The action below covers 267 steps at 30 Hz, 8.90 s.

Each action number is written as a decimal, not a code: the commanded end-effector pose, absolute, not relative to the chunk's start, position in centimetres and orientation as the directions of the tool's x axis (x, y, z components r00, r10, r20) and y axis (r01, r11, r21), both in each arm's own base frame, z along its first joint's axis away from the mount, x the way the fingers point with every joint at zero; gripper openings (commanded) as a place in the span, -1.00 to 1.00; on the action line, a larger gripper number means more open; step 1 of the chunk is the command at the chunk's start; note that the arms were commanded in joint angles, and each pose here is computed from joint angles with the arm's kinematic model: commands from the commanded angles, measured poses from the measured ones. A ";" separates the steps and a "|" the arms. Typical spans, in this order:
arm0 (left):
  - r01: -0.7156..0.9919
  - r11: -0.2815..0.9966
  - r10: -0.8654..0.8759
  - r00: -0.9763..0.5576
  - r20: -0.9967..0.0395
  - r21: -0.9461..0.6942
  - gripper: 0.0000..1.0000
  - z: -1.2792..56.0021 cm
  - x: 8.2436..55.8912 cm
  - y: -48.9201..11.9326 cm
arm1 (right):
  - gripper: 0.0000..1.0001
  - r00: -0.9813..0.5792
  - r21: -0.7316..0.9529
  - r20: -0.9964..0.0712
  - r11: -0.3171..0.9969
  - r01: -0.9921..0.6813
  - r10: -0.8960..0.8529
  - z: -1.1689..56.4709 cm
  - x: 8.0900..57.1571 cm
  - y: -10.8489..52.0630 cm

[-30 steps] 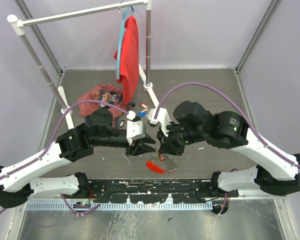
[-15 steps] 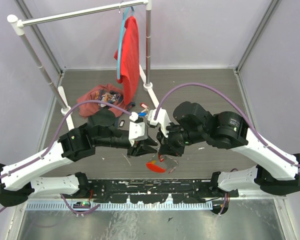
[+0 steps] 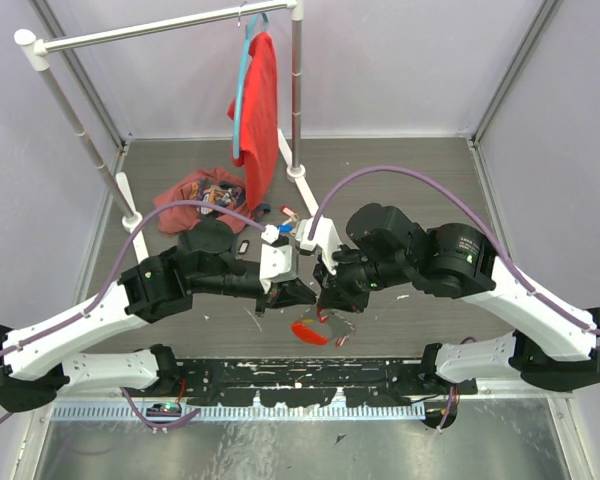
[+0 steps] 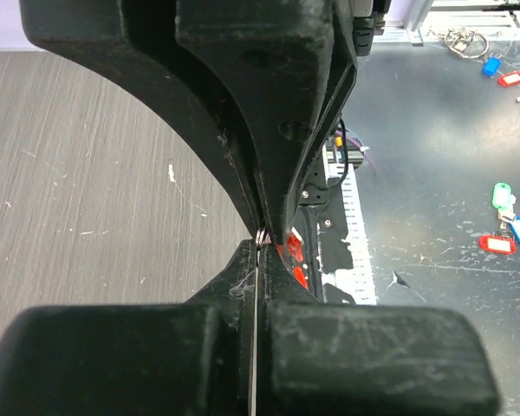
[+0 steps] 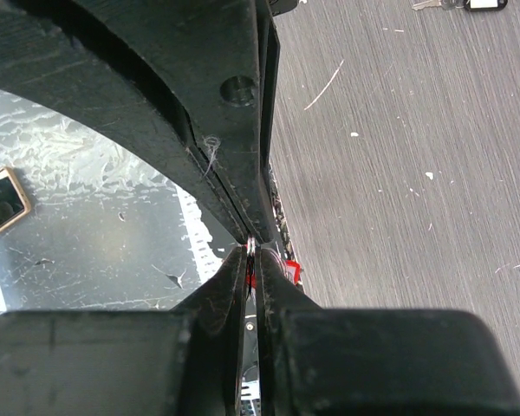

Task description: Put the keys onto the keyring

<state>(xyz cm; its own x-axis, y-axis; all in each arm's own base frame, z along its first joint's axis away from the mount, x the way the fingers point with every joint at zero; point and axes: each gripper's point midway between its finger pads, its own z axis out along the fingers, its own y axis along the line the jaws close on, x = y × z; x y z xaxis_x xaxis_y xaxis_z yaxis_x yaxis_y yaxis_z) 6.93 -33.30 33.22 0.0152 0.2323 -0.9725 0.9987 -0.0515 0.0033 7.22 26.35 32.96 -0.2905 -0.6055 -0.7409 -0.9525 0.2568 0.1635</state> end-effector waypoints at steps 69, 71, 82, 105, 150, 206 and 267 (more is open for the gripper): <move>0.973 0.207 -0.155 -0.074 -0.985 -0.105 -1.00 38.3 9.7 -31.8 | -0.93 -0.476 0.453 -0.874 0.506 -0.734 0.092 39.8 11.1 26.1; 0.973 0.208 -0.155 -0.072 -0.985 -0.104 -1.00 38.3 9.7 -31.7 | -0.98 -0.475 0.453 -0.875 0.510 -0.731 0.096 39.9 11.2 26.0; 0.972 0.211 -0.159 -0.067 -0.985 -0.100 -1.00 38.4 9.7 -31.5 | -0.99 -0.492 0.454 -0.866 0.559 -0.694 0.092 39.0 11.7 25.3; 0.971 0.218 -0.157 -0.060 -0.986 -0.094 -1.00 38.6 9.9 -31.6 | -0.99 -0.534 0.469 -0.843 0.565 -0.679 0.057 37.4 11.1 25.1; 0.994 0.081 -0.172 -0.063 -0.983 -0.078 -1.00 40.0 7.3 -31.6 | -0.06 -0.189 0.185 -0.982 0.343 -0.921 0.021 41.7 9.2 25.8; 0.991 -0.047 -0.298 -0.133 -0.945 -0.124 -1.00 43.0 5.2 -31.4 | -0.99 -0.141 0.146 -0.989 0.174 -0.974 0.043 41.2 6.6 26.8; 0.999 -0.018 0.145 -0.041 -0.989 -0.044 -0.41 34.9 7.0 -34.1 | -0.99 -0.240 0.139 -0.823 0.226 -0.964 -0.515 34.9 7.2 26.7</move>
